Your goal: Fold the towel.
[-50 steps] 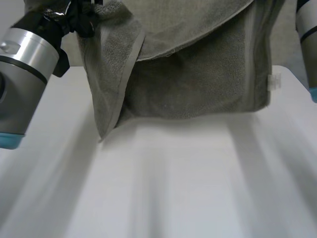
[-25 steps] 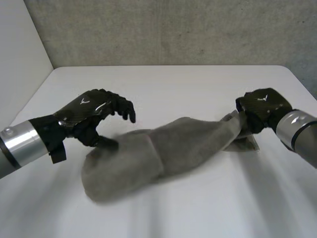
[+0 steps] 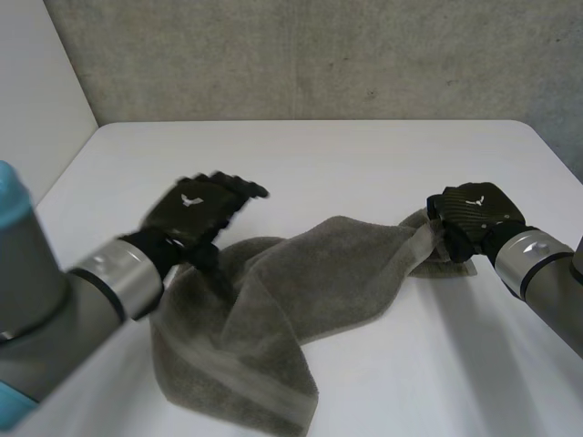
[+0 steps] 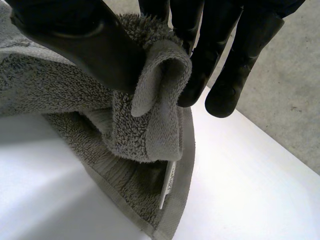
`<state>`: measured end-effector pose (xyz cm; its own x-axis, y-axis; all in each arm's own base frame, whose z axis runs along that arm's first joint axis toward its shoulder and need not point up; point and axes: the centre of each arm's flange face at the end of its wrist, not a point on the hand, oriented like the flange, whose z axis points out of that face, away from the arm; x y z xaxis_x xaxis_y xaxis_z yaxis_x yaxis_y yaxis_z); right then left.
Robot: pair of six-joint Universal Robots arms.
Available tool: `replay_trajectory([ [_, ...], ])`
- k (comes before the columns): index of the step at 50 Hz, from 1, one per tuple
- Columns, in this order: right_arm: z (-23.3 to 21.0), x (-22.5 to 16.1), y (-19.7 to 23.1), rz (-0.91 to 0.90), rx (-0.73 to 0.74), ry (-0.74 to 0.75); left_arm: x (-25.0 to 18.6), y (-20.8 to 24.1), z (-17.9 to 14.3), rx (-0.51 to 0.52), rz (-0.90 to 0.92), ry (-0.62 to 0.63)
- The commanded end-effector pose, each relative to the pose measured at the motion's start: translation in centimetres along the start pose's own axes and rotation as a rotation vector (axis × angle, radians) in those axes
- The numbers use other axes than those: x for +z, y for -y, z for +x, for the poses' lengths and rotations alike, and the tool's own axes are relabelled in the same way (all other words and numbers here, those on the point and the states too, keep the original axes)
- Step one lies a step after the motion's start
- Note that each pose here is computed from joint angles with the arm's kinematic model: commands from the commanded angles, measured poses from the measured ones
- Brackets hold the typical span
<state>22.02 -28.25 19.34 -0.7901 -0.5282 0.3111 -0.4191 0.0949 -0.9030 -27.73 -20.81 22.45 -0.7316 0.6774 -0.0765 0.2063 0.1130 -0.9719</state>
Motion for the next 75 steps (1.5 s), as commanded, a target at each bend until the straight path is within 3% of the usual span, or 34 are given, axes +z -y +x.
replay_trajectory([
  [1,-0.2,0.0,-0.3,-0.006,0.003,0.003,-0.5,-1.4,5.4,-0.097,-0.001,0.003],
  [11,-0.5,-0.1,-0.9,-0.016,0.006,0.007,-0.5,-6.0,9.6,-0.05,-0.115,0.108],
  [21,-0.5,-0.1,-1.0,-0.012,0.005,0.006,-0.3,-8.8,9.4,-0.023,-0.197,0.17],
  [45,0.7,0.6,-0.6,0.027,-0.002,-0.056,0.5,-9.8,5.8,0.024,-0.244,0.361],
  [51,2.7,0.1,3.0,0.188,-0.032,-0.188,1.6,-7.1,2.5,0.043,-0.185,0.43],
  [53,3.9,-0.3,5.4,0.293,-0.031,-0.252,2.5,-3.6,-0.1,0.048,-0.086,0.458],
  [56,4.4,-0.3,6.6,0.352,-0.016,-0.275,3.1,-1.7,-1.5,0.053,-0.029,0.461],
  [58,5.8,0.0,9.5,0.502,0.03,-0.308,4.4,2.8,-4.7,0.067,0.116,0.458],
  [59,5.8,0.0,9.5,0.502,0.03,-0.308,4.4,2.8,-4.7,0.067,0.117,0.458],
  [61,7.3,0.0,13.8,0.682,0.047,-0.343,5.3,8.7,-7.2,0.081,0.31,0.429],
  [69,9.3,-0.1,18.4,0.862,0.032,-0.384,3.9,17.1,-7.3,0.11,0.637,0.301],
  [73,8.6,0.2,17.7,0.813,0.036,-0.35,3.5,16.4,-7.0,0.065,0.625,0.266],
  [75,7.6,0.7,15.8,0.704,0.056,-0.292,3.9,13.3,-6.6,0.033,0.532,0.244],
])
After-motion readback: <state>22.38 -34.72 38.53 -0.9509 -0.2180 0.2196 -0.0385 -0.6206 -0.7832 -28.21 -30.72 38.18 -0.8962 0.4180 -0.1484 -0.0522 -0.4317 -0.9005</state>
